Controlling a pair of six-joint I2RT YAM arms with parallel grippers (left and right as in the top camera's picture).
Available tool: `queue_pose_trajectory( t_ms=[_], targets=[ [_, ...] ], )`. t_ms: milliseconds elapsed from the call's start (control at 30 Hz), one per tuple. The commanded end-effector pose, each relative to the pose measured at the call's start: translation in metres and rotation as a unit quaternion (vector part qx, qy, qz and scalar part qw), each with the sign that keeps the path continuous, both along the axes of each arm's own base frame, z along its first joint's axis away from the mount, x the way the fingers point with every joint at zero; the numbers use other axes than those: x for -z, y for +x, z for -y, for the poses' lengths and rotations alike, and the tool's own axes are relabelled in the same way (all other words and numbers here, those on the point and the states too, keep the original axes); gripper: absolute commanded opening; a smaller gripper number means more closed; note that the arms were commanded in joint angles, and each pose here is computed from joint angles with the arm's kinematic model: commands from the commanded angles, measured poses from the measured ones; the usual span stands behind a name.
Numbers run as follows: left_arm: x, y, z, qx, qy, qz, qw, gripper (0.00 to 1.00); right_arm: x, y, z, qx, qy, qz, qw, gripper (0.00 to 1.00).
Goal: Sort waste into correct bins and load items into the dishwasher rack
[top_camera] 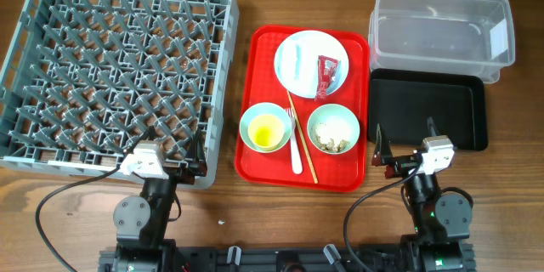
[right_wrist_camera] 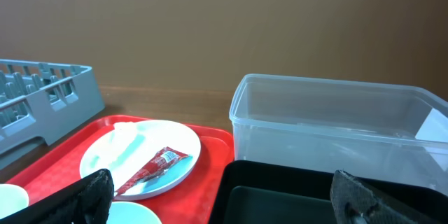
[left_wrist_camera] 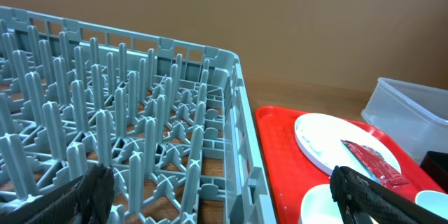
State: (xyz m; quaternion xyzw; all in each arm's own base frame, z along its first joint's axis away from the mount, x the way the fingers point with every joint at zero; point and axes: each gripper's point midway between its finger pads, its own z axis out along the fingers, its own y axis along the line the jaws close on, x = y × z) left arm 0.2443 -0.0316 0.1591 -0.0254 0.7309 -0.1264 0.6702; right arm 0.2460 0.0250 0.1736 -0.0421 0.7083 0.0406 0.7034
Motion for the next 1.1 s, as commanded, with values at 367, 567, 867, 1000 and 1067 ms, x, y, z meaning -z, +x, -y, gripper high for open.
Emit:
queue_pose_trajectory(
  t_ms=[367, 567, 867, 1000, 1067],
  targets=[
    [0.0019, 0.0, -0.0013, -0.002, 0.003, -0.001, 1.0, 1.0, -0.002, -0.001, -0.0047, -0.012, -0.004, 0.005, 1.0, 1.0],
    [0.0018, 0.0, -0.0013, -0.002, 0.003, -0.001, 1.0, 1.0, -0.0018, -0.001, -0.0047, -0.012, -0.004, 0.005, 1.0, 1.0],
    [0.0016, 0.0, -0.0014, -0.002, 0.003, 0.0, 1.0, 1.0, -0.0018, -0.001, -0.0047, -0.012, -0.004, 0.005, 1.0, 1.0],
    [0.0003, -0.0001, 0.0, 0.002, 0.002, 0.002, 1.0, 1.0, -0.0018, -0.001, -0.0047, -0.012, 0.003, 0.004, 1.0, 1.0],
    [-0.0032, 0.0001, -0.0001, 0.001, 0.001, 0.009, 1.0, 1.0, -0.002, -0.001, -0.0045, -0.012, 0.003, 0.004, 1.0, 1.0]
  ],
)
